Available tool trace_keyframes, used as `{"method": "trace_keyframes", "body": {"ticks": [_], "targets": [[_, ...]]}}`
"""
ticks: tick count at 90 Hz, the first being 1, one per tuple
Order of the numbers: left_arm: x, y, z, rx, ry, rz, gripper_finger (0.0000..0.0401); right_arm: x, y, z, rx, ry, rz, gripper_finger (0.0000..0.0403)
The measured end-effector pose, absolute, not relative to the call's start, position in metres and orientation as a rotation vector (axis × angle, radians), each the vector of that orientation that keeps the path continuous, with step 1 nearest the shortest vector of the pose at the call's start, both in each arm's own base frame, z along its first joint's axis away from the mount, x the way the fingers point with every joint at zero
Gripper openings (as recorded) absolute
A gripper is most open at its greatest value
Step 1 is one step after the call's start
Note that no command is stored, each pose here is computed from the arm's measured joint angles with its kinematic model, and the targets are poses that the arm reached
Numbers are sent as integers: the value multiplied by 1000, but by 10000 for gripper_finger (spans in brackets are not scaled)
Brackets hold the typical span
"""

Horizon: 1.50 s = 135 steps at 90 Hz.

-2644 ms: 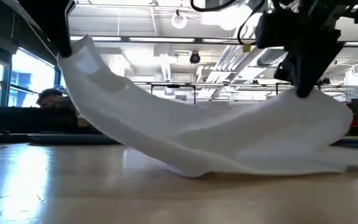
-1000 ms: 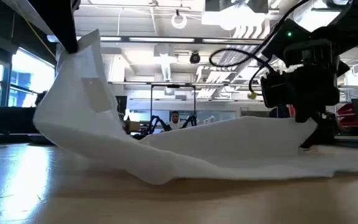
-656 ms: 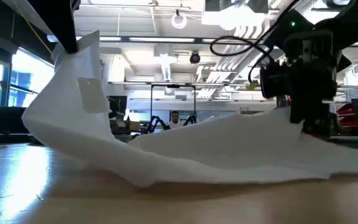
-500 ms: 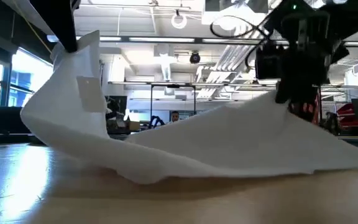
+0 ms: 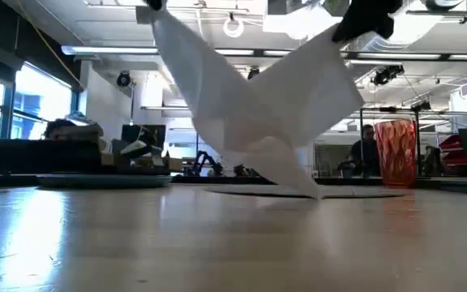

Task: Set table place
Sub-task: Fold the white table napkin

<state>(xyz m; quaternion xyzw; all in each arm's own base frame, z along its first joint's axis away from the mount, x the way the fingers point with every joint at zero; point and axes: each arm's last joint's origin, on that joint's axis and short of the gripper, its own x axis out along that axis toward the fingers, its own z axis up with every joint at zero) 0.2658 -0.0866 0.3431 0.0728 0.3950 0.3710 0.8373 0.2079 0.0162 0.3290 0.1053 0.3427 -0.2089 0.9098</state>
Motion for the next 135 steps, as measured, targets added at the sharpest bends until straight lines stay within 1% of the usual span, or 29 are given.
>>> {"method": "trace_keyframes", "body": {"ticks": [5,14,29,39,46,54,64,70,83,100,111,120,125,130,135], "targets": [[268,-84,327,170,896,765,3,208,23,319,221,740,-386,0],[274,-87,292,119,986,665,19,207,42,283,252,849,-304,0],[269,-106,244,-15,1145,403,67,203,76,224,277,985,-133,0],[258,-117,230,-52,1210,365,101,200,92,199,299,1049,-49,0],[254,-124,228,-83,1204,370,120,199,99,189,320,1086,-25,0],[258,-134,230,-128,1117,351,136,200,103,185,318,1101,-21,0],[266,-141,232,-125,987,359,146,203,106,186,321,1089,-11,0],[272,-143,226,-79,968,364,147,204,106,186,327,1078,-9,0],[287,-136,198,-11,1035,425,147,206,105,187,357,1068,-11,0],[311,-112,153,-105,1224,462,147,205,108,188,421,1101,28,0],[320,-97,136,-148,1301,482,138,205,110,190,455,1120,29,0],[325,-90,127,-154,1346,434,105,206,113,199,445,1113,32,0],[327,-88,127,-148,1361,375,73,207,113,204,433,1115,26,0],[328,-88,128,-136,1370,322,31,208,113,209,425,1116,17,0],[327,-87,136,-129,1372,291,11,208,113,215,411,1126,4,0]]}}
